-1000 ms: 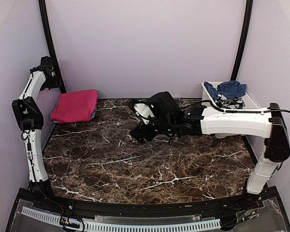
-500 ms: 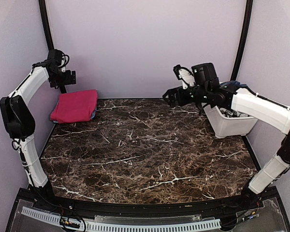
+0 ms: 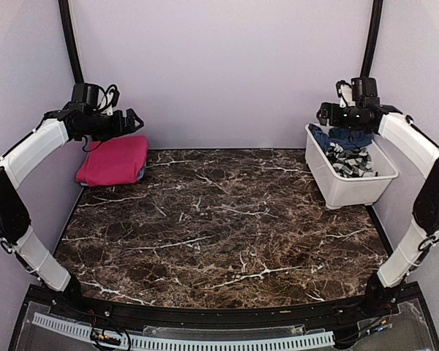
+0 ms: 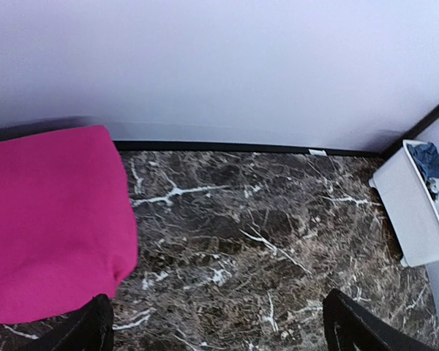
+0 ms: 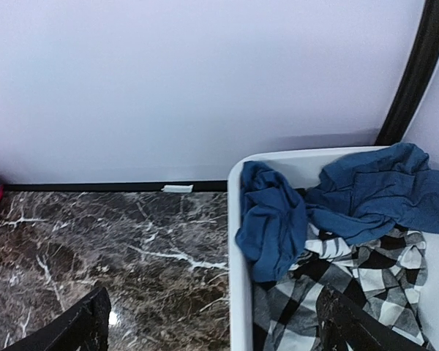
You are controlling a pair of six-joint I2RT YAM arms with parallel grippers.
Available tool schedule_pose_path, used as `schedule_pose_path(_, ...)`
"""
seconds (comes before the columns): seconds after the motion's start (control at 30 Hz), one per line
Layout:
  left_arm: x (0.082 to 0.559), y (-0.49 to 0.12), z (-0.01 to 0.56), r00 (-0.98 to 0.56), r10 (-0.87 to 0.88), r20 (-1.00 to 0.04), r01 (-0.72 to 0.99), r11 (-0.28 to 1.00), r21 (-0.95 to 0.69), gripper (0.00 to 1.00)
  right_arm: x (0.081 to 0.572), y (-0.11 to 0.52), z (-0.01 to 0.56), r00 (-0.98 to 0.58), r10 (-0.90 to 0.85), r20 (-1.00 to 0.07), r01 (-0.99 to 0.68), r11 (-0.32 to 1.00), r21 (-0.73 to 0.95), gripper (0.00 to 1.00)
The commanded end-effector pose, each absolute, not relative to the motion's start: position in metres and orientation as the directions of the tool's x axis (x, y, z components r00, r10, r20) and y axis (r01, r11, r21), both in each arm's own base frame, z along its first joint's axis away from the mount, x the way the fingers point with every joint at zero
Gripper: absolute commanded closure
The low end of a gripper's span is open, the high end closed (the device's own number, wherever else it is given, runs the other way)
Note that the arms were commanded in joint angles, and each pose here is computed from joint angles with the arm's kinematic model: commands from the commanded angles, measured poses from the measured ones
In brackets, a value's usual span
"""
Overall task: Fold and stack the mixed laundry pile
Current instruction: Pick up the crumpled T-shirt from the bin.
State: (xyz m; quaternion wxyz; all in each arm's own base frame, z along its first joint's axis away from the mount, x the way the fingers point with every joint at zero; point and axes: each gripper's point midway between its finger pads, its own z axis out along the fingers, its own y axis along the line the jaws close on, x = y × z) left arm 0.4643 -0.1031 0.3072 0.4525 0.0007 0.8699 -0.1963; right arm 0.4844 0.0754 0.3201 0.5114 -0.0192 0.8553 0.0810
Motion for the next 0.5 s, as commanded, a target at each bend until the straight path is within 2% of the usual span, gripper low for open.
schedule_pose_path(0.0, 0.441, -0.129, 0.305, -0.608, -0.144, -0.781, 0.264, 0.891, -0.369, 0.01, 0.519, 0.047, 0.288, -0.542, 0.098, -0.835, -0.038, 0.989, 0.14, 0.08)
schedule_pose_path(0.3, 0.421, -0.121, 0.318, -0.579, -0.126, -0.806, 0.264, 0.906, -0.332, 0.01, 0.585, 0.027, 0.228, -0.612, 0.11, -0.783, 0.006, 0.991, 0.134, 0.14)
schedule_pose_path(0.47, 0.419, -0.12, 0.315, -0.592, -0.132, -0.795, 0.249, 0.908, -0.336, 0.01, 0.613, 0.017, 0.208, -0.636, 0.11, -0.764, 0.04, 0.993, 0.11, 0.28)
